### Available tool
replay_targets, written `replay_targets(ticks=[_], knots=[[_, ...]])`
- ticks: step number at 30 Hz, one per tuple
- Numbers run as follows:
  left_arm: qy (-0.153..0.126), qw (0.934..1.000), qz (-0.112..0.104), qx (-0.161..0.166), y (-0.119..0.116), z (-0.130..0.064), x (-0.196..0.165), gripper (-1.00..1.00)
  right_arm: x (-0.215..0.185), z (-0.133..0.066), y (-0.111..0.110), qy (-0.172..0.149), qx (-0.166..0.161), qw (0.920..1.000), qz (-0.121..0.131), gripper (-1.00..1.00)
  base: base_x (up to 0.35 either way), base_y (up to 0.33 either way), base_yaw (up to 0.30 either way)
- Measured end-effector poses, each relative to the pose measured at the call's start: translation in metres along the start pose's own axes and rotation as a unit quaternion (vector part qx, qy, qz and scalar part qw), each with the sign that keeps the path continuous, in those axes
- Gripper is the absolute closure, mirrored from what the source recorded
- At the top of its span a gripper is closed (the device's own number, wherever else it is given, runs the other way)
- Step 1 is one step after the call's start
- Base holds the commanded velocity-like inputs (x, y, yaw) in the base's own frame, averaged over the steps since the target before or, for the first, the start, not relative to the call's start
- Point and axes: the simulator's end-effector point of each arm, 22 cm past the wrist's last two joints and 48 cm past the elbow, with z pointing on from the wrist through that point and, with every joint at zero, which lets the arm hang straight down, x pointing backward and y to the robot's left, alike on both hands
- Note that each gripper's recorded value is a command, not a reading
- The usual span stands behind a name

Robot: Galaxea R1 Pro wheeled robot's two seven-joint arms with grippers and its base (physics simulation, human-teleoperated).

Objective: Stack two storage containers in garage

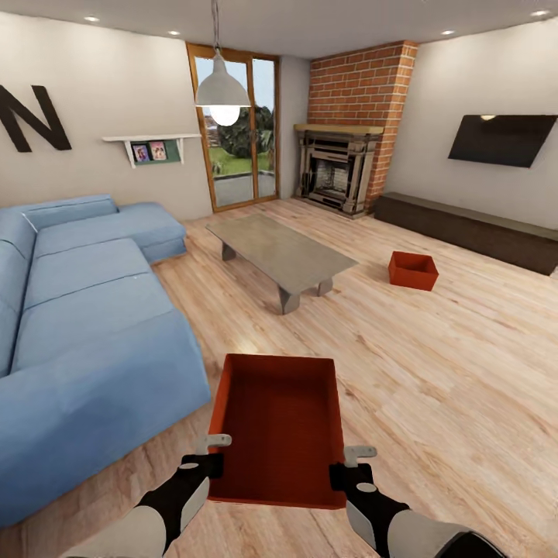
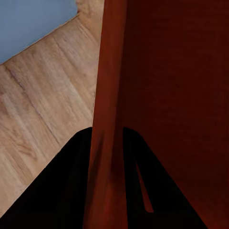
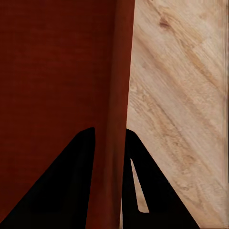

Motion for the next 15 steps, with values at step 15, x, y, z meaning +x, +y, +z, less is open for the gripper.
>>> replay_targets(ticks=[15], knots=[[0.0,1.0,0.0,0.0,0.0009,0.0002,0.0001,1.0,0.0,-0.0002,0.0009,0.0,0.0,1.0,0.0,1.0,0.0,0.0,-0.29]])
